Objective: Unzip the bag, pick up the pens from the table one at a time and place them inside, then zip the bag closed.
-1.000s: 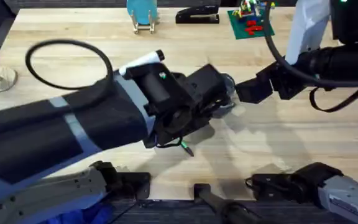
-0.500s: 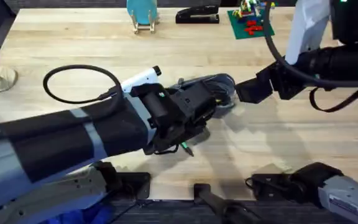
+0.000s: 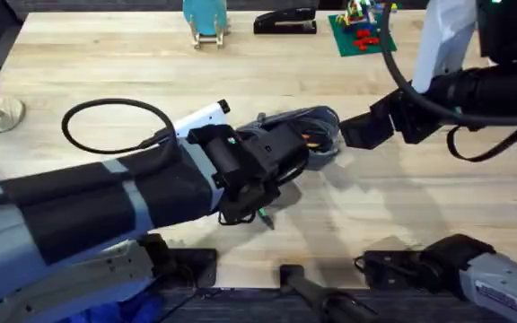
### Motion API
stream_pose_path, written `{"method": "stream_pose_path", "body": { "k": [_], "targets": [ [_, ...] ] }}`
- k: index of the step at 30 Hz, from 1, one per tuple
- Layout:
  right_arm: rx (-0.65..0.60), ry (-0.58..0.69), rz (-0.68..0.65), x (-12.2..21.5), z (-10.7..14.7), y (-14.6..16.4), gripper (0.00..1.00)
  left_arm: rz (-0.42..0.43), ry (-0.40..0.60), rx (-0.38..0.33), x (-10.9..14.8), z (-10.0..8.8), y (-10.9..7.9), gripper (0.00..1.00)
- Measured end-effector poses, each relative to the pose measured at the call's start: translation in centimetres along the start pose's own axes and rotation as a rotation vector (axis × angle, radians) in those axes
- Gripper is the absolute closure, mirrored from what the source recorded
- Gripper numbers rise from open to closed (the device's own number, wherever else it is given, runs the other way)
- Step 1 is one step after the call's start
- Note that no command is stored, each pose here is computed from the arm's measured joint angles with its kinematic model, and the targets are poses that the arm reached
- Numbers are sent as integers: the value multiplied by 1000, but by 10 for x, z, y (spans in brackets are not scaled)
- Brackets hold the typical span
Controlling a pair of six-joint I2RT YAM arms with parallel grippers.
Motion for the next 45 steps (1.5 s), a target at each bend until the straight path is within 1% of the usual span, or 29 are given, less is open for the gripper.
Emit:
{"method": "stream_pose_path", "body": {
  "k": [3, 6, 11, 14, 16, 18, 21, 22, 25, 29, 31, 34, 35, 36, 37, 38, 40, 41, 42, 45],
  "targets": [
    [0, 0, 0, 0, 0, 0, 4, 1, 3, 1, 0, 0, 0, 862],
    [0, 0, 0, 0, 0, 0, 4, 7, 4, 2, 0, 0, -1, 948],
    [0, 0, 0, 0, 0, 0, 3, 5, 5, 2, 0, 0, 0, 956],
    [0, 0, 0, 0, 0, 0, 3, -30, 9, 0, 4, 1, 6, 956],
    [0, 0, 0, 0, 0, 0, 3, -35, 6, 0, 10, 1, 8, 957],
    [0, 0, 0, 0, 0, 0, 5, -11, -4, 1, 18, 0, 7, 957],
    [0, 0, 0, 0, 0, 0, 4, 59, -21, -4, 34, -2, 2, 957],
    [0, 0, 0, 0, 0, 0, 4, 166, -53, -76, 60, -5, -7, 958],
    [0, 0, 0, 0, 0, 0, 4, 201, -87, -131, 72, -7, -8, 958],
    [1, -8, 1, 2, 0, 0, 3, 243, -136, -228, 86, -10, -11, 959],
    [2, -20, 3, 5, 1, 1, 3, 259, -162, -291, 91, -11, -13, 959],
    [4, -45, 6, 11, 1, 1, 3, 302, -210, -410, 97, -13, -21, 959],
    [4, -51, 6, 13, 2, 1, 3, 326, -233, -464, 100, -14, -26, 959],
    [5, -56, 7, 14, 2, 1, 3, 342, -249, -499, 101, -14, -29, 959],
    [5, -58, 7, 15, 2, 1, 3, 363, -273, -549, 104, -15, -32, 959],
    [5, -55, 7, 15, 2, 2, 3, 407, -340, -689, 109, -17, -42, 959],
    [4, -46, 5, 15, 4, 2, 3, 425, -384, -776, 112, -18, -47, 959],
    [3, -38, 5, 15, 5, 2, 3, 434, -414, -836, 114, -18, -49, 959],
    [3, -34, 4, 15, 6, 2, 3, 436, -427, -864, 114, -18, -51, 959],
    [3, -40, 5, 19, 7, 2, 3, 431, -493, -1006, 117, -20, -55, 959]
  ]
}}
Point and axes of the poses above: each hand's point on the last joint's axis, 136 mm out from that joint toward the fingers, its own x axis back along the fingers, its own y axis along the line the jaws close on, z = x × y, the point moved 10 cm from there along x, back along the fingers, and after that the axes turned 1 degree about -x, right-handed, at the moved point
